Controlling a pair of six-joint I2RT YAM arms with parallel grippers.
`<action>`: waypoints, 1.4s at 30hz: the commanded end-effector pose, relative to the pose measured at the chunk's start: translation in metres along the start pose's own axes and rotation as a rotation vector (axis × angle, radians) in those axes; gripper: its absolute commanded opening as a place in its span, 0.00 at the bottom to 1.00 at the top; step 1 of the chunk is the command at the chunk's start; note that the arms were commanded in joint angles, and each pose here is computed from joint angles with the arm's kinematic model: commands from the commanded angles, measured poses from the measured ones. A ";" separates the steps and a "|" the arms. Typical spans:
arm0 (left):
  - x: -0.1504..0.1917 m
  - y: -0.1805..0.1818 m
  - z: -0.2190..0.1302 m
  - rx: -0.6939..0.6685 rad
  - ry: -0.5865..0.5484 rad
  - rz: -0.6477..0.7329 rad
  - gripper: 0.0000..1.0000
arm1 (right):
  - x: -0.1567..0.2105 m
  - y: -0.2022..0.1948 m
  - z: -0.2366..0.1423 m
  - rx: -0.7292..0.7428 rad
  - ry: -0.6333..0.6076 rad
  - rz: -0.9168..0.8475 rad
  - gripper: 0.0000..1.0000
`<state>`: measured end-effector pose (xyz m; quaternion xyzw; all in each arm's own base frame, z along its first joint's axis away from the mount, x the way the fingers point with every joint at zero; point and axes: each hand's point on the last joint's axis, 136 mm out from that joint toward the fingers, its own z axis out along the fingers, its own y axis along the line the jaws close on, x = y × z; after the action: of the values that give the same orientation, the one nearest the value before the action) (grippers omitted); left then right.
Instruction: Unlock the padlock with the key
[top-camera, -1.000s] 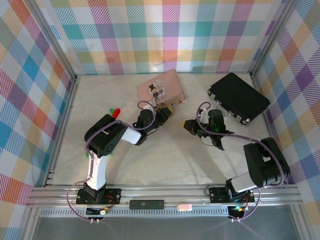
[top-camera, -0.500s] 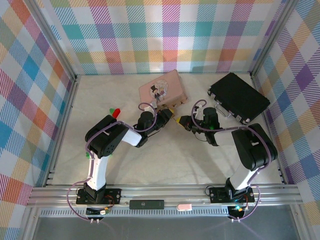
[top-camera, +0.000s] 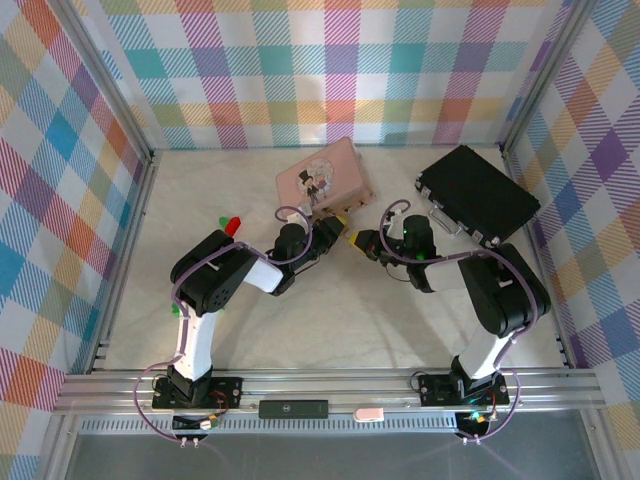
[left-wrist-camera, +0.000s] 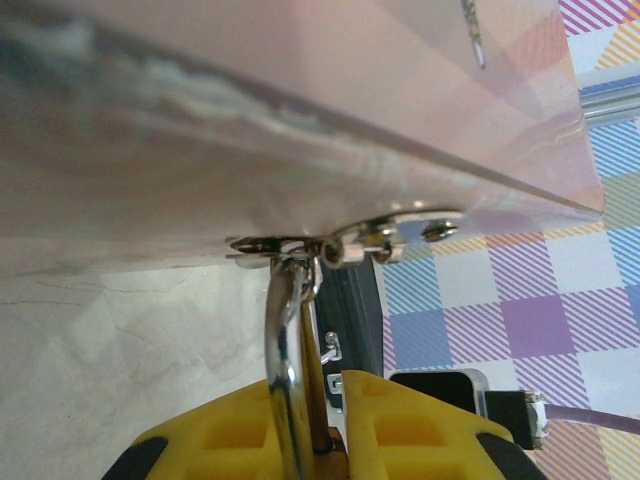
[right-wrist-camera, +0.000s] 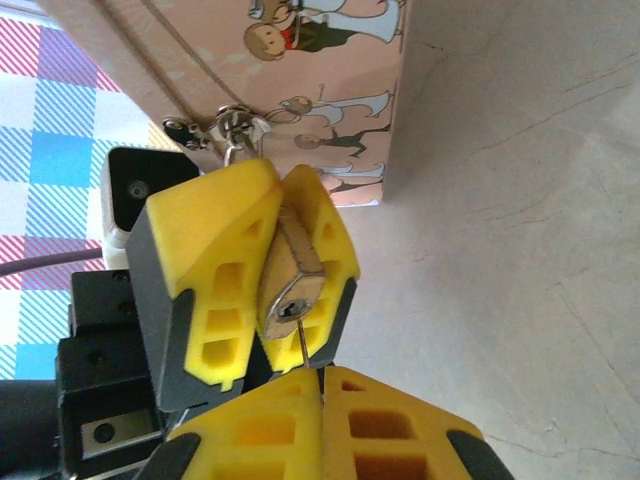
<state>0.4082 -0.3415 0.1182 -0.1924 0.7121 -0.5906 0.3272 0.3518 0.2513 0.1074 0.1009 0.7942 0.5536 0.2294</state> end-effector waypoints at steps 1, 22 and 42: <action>0.020 0.006 -0.002 -0.008 0.049 -0.058 0.00 | -0.018 0.020 0.003 -0.066 -0.082 -0.057 0.00; 0.014 0.009 -0.002 -0.061 -0.002 -0.112 0.00 | -0.001 0.012 -0.020 -0.007 -0.106 -0.067 0.00; 0.013 -0.002 -0.002 -0.071 -0.007 -0.089 0.00 | -0.008 0.015 -0.012 -0.047 -0.131 -0.059 0.00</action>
<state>0.4029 -0.3454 0.1172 -0.2249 0.7184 -0.5787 0.3137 0.3472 0.2368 0.1180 0.1204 0.7792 0.5438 0.2876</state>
